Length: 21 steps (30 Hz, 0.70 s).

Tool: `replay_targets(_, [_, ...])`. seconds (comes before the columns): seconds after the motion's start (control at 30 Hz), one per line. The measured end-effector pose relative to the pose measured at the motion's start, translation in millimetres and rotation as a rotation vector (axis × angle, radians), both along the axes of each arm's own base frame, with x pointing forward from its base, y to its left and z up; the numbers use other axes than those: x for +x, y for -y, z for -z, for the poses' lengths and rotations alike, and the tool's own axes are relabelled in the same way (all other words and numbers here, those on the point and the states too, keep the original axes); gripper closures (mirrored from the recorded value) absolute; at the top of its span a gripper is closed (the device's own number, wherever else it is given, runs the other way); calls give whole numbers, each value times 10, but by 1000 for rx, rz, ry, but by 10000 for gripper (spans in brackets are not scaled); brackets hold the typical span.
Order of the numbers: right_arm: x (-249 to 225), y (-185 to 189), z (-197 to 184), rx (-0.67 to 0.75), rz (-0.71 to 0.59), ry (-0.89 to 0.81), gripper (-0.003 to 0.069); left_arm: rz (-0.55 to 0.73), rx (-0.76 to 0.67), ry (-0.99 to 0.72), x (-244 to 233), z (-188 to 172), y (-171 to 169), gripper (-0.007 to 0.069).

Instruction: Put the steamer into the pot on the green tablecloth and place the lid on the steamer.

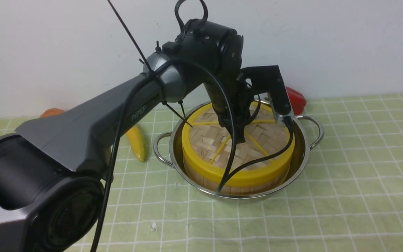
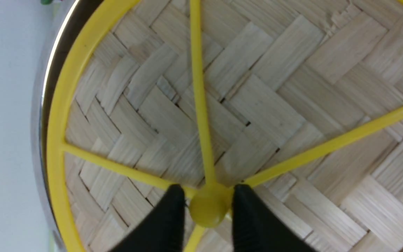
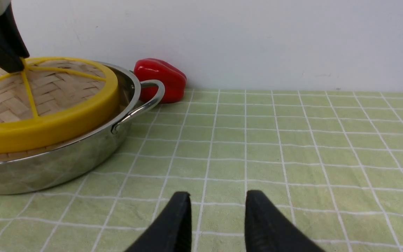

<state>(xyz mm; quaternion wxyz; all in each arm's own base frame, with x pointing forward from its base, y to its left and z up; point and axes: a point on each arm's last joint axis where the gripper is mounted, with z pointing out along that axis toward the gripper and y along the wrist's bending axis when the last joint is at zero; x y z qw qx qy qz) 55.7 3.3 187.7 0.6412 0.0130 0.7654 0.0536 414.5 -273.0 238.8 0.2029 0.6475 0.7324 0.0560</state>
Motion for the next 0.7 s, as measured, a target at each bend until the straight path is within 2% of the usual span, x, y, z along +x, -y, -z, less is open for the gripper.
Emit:
replay_targets(0.07, [0, 0, 0, 0, 0, 0, 416, -5, 4, -9, -14, -15, -10, 284])
replay_targets(0.1, [0, 0, 0, 0, 0, 0, 416, -8, 4, -11, -19, -28, -14, 266])
replay_targets(0.13, [0, 0, 0, 0, 0, 0, 416, -27, -11, -2, -44, -124, -30, 201])
replay_targets(0.17, [0, 0, 0, 0, 0, 0, 416, -30, -13, -1, -47, -139, -32, 187])
replay_targets(0.2, [0, 0, 0, 0, 0, 0, 416, -59, -42, 14, -76, -262, -52, 142])
replay_targets(0.27, [0, 0, 0, 0, 0, 0, 416, -110, -88, 56, -147, -543, -112, 113])
replay_targets(0.3, [0, 0, 0, 0, 0, 0, 416, -110, -92, 61, -155, -572, -118, 113])
replay_targets(0.37, [0, 0, 0, 0, 0, 0, 416, -199, -144, 127, -238, -926, -252, 111])
replay_targets(0.47, [0, 0, 0, 0, 0, 0, 416, -377, -264, 208, -376, -1438, -533, 132])
replay_targets(0.5, [0, 0, 0, 0, 0, 0, 416, -387, -273, 212, -397, -1466, -562, 136])
replay_targets(0.53, [0, 0, 0, 0, 0, 0, 416, -483, -348, 242, -469, -1693, -692, 154])
replay_targets(0.57, [0, 0, 0, 0, 0, 0, 416, -485, -346, 244, -465, -1693, -699, 156])
replay_targets(0.63, [0, 0, 0, 0, 0, 0, 416, -583, -441, 277, -582, -1945, -852, 188])
replay_targets(0.7, [0, 0, 0, 0, 0, 0, 416, -610, -485, 292, -638, -2048, -895, 216])
